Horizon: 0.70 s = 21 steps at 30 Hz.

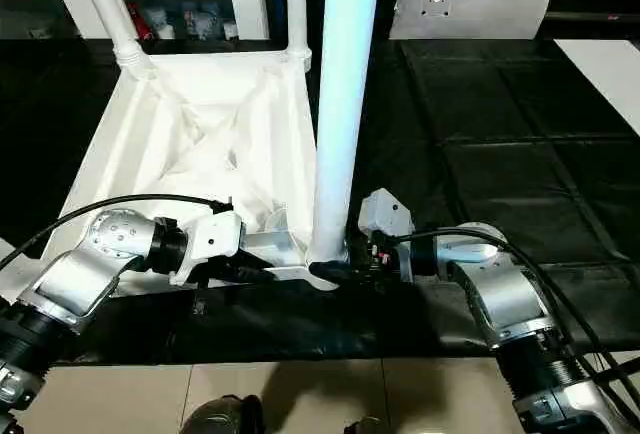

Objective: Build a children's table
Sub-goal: Rotate leg to tighten

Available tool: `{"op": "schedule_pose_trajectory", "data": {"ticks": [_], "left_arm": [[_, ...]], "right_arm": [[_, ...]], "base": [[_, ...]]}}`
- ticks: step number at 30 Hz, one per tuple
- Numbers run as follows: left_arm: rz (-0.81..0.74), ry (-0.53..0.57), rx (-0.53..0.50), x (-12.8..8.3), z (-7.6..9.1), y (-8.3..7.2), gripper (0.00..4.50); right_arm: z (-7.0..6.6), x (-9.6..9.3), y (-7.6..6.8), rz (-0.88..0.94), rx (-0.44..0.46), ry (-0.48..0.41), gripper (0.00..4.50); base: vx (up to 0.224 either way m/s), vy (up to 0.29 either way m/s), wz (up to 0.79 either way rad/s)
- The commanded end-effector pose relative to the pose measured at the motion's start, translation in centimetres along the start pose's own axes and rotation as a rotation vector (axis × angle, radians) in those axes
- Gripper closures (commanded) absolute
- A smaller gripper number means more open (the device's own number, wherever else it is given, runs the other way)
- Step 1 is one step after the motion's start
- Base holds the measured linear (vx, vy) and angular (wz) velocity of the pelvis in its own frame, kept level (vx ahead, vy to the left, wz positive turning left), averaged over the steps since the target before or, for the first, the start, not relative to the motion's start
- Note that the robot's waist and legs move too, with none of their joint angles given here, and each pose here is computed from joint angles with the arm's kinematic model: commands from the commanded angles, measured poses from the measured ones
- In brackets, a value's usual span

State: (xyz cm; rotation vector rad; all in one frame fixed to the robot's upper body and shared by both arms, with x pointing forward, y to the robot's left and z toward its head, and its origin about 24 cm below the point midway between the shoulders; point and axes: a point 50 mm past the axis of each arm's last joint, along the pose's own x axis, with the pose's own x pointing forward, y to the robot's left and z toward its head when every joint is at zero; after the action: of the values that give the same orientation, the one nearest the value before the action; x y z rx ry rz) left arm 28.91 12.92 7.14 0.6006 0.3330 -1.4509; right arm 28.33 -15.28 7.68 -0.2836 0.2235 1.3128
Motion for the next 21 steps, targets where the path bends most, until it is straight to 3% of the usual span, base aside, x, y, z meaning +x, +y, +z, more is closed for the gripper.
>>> {"op": "schedule_pose_trajectory", "data": {"ticks": [1,8,13,15,20,21], "left_arm": [[-0.024,0.017,0.042,0.2,0.4,0.2,4.50],[0.003,-0.004,-0.002,0.2,0.2,0.2,4.50],[0.109,-0.030,-0.082,0.5,0.2,0.7,4.50],[0.165,-0.047,-0.118,0.8,0.5,1.0,4.50],[0.440,-0.085,-0.283,2.9,2.7,2.7,4.50],[0.440,-0.085,-0.283,2.9,2.7,2.7,4.50]], "right_arm": [[0.0,0.3,0.2,0.024,0.010,-0.008,1.72],[-0.6,0.7,1.0,0.049,0.056,-0.017,1.91],[-1.1,1.5,1.7,-0.023,0.100,-0.031,1.92],[-1.3,2.2,1.7,-0.098,0.128,-0.044,1.92],[-0.9,6.6,1.5,-0.446,0.316,-0.133,1.93],[-0.9,6.6,1.5,-0.446,0.316,-0.133,1.94]], "base": [[0.000,0.000,0.00],[0.000,0.000,0.00],[0.000,0.000,0.00],[0.000,0.000,0.00],[0.000,0.000,0.00],[0.000,0.000,0.00]]}}
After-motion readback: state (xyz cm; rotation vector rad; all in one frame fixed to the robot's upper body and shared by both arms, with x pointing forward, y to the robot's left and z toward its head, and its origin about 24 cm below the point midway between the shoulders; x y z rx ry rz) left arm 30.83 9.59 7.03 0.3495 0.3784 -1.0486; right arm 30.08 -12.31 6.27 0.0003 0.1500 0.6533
